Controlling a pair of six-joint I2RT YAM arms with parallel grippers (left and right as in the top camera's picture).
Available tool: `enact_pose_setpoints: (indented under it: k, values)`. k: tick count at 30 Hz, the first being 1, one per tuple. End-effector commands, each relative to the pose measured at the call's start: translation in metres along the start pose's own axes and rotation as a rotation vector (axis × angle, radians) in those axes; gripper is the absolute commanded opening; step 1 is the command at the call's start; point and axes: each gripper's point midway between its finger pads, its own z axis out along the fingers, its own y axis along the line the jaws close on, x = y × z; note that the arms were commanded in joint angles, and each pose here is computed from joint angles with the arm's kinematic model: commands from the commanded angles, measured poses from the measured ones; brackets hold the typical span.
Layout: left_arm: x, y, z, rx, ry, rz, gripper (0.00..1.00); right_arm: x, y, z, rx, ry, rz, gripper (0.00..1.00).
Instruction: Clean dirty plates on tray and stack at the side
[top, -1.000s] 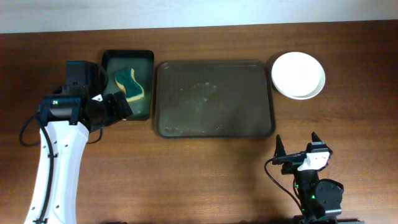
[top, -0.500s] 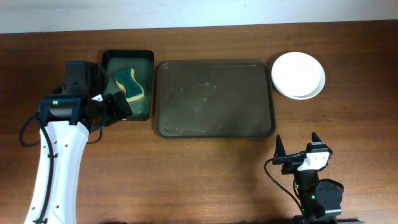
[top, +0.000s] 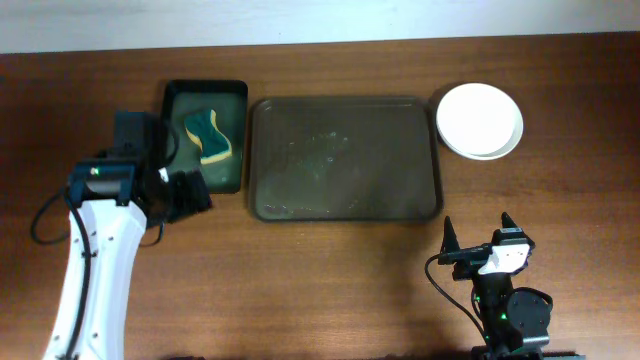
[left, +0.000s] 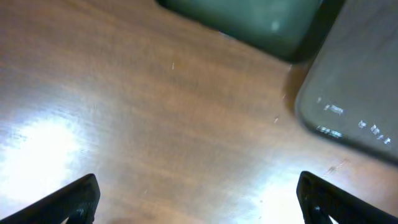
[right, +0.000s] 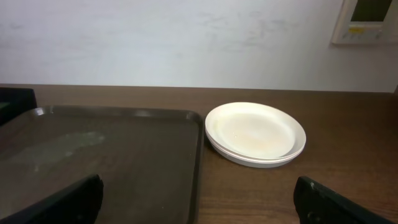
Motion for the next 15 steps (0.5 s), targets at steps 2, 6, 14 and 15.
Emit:
enact_pose_setpoints:
  k: [2,6,14,15]
  values:
    - [0.022,0.005,-0.004,0.041,-0.151,0.108,1.00,0.003,-0.004,0.000,0.021,0.003,0.001,0.98]
    - [0.040,0.007,-0.004,0.118,-0.357,0.117,0.99,0.003,-0.004,0.000,0.021,0.002,0.001,0.98]
    - [0.061,0.016,-0.025,0.228,-0.810,0.081,0.99,0.003,-0.004,0.000,0.021,0.002,0.001,0.98]
    - [0.060,0.017,-0.028,0.238,-0.852,0.075,1.00,0.003,-0.004,0.000,0.021,0.003,0.001,0.98]
